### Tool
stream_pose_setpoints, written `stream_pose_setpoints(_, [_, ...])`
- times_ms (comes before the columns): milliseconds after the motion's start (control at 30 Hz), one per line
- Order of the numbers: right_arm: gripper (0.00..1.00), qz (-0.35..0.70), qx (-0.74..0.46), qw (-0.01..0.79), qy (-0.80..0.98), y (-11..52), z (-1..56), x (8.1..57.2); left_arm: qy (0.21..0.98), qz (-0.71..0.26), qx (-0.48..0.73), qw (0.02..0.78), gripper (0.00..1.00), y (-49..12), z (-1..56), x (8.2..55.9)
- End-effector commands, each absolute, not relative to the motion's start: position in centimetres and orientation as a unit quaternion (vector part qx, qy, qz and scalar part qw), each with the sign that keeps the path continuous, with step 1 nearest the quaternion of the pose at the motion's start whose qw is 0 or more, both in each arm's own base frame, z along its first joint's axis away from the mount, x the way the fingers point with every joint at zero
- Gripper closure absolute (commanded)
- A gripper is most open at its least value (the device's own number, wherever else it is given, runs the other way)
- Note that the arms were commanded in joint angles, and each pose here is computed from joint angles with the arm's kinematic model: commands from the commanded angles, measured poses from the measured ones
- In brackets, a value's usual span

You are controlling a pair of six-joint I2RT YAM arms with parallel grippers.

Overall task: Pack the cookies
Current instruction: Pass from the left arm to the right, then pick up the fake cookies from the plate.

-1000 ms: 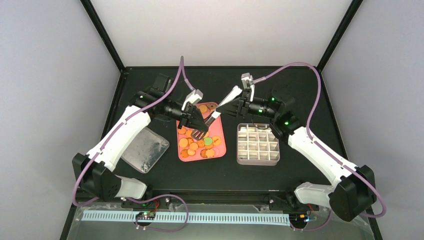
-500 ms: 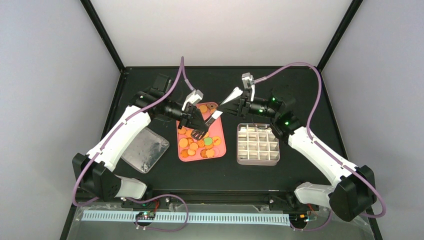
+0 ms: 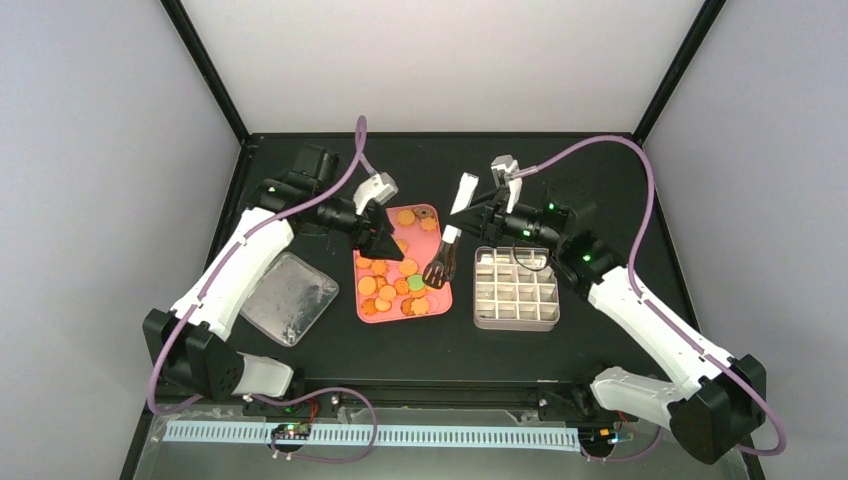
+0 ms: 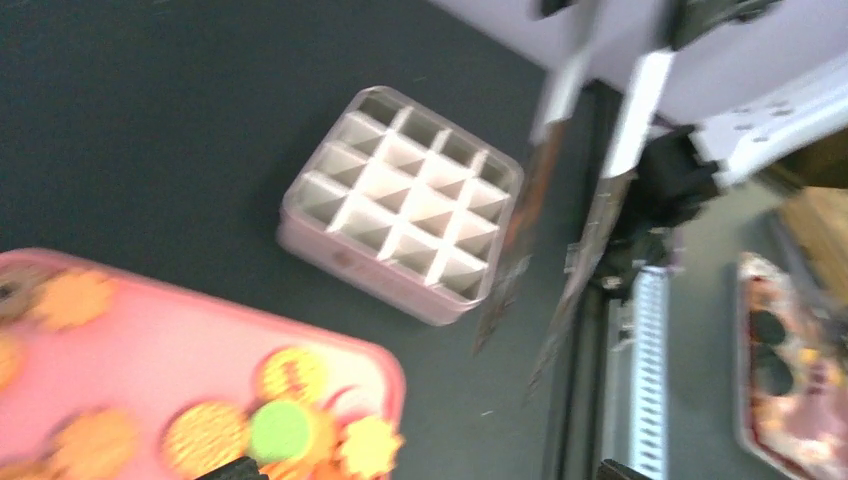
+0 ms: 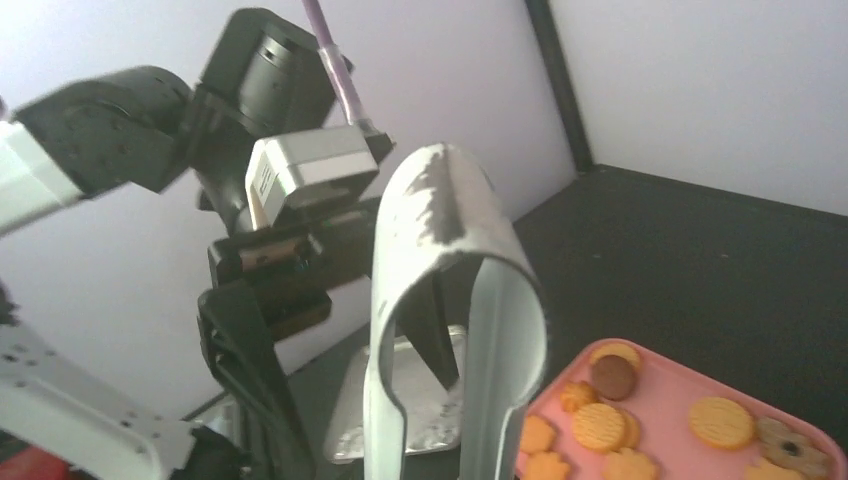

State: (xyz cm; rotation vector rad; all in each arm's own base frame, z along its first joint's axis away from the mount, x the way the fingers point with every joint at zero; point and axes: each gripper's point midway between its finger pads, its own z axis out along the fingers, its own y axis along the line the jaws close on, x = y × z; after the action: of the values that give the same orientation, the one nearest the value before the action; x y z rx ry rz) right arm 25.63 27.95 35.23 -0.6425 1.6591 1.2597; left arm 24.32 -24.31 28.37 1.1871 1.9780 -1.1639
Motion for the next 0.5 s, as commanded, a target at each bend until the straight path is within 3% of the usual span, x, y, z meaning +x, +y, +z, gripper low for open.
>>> stream_pose_setpoints(0, [0.72, 0.444, -0.259, 0.501, 0.696, 27.3, 34.4, 26.9, 0.81, -0.317, 0.399, 0.291, 0.11, -19.1, 25.7, 28.7])
stream_pose_setpoints(167, [0.73, 0.406, -0.263, 0.51, 0.712, 29.0, 32.9, 27.9, 0.875, -0.22, 0.328, 0.281, 0.11, -12.8, 21.1, 32.1])
stream_pose_setpoints(467, [0.76, 0.319, -0.281, 0.533, 0.732, 35.3, 30.9, 31.7, 0.899, -0.2, 0.276, 0.274, 0.11, -9.3, 18.5, 31.7])
